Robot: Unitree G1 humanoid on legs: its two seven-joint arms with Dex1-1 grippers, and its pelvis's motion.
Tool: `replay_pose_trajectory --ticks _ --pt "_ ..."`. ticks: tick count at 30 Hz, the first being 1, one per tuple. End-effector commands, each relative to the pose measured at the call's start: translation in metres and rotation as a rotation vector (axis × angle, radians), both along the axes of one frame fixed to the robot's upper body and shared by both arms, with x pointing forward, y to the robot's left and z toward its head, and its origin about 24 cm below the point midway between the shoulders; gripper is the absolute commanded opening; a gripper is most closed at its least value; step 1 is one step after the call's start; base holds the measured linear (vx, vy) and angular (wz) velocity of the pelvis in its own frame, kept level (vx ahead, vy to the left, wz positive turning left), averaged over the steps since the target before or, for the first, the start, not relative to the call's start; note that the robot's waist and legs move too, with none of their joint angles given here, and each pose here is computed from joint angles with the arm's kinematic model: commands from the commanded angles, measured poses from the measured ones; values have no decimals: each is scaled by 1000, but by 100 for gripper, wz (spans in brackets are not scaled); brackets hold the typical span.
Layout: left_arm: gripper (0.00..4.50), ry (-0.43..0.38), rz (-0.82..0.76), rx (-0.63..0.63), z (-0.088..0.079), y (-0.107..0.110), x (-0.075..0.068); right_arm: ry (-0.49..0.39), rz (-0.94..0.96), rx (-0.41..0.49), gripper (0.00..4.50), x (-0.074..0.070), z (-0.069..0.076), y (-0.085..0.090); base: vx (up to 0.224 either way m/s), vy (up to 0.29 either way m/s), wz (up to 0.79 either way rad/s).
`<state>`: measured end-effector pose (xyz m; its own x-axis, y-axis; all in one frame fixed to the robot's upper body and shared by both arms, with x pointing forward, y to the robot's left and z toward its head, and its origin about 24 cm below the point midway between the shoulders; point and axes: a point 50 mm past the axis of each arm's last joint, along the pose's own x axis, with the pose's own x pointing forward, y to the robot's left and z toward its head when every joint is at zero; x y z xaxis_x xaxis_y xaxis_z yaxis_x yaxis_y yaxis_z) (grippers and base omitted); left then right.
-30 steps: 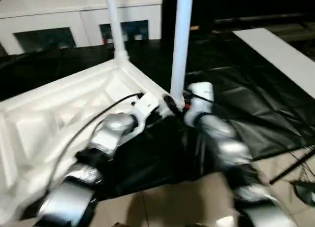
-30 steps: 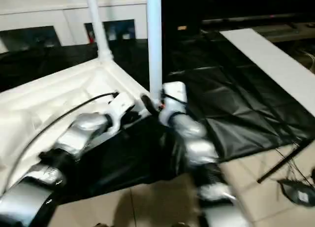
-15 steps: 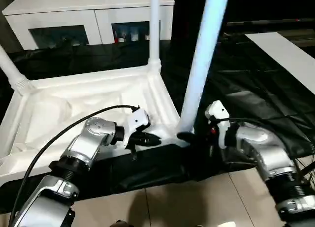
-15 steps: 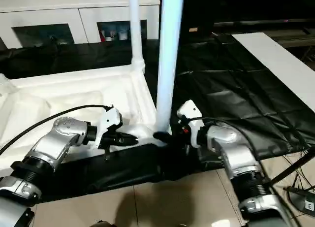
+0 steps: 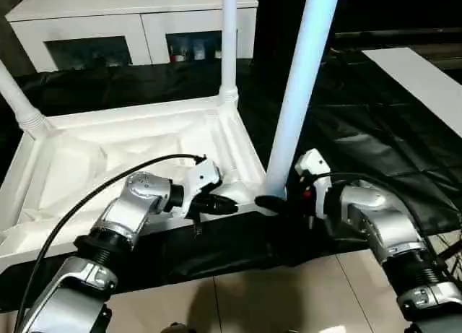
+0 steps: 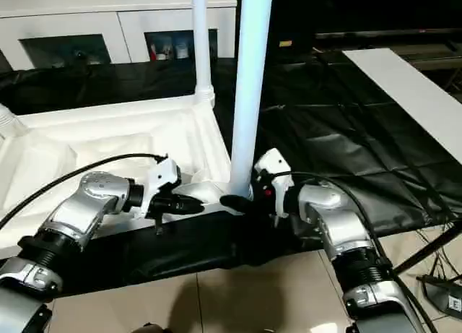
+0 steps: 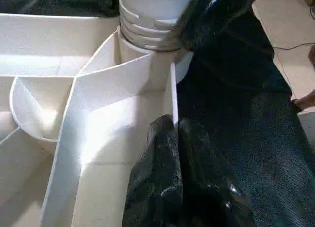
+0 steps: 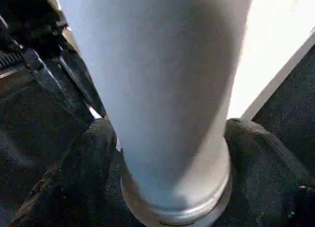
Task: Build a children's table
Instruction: Rotate leg to tighten
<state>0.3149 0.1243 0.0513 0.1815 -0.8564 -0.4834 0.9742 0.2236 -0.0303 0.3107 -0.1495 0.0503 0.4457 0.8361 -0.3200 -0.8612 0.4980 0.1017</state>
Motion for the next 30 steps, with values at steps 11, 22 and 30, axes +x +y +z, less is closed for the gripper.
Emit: replay_pose_trajectory --ticks 11,22,30 --pt "0 -33 -43 34 5 -1 -2 32 22 -15 268 -4 -10 4 0 0 0" --pt "0 -90 51 52 2 -9 6 23 -149 -41 264 6 -18 9 0 0 0" --pt "0 -133 328 70 -7 -38 26 56 -700 48 264 36 -22 31 0 0 0"
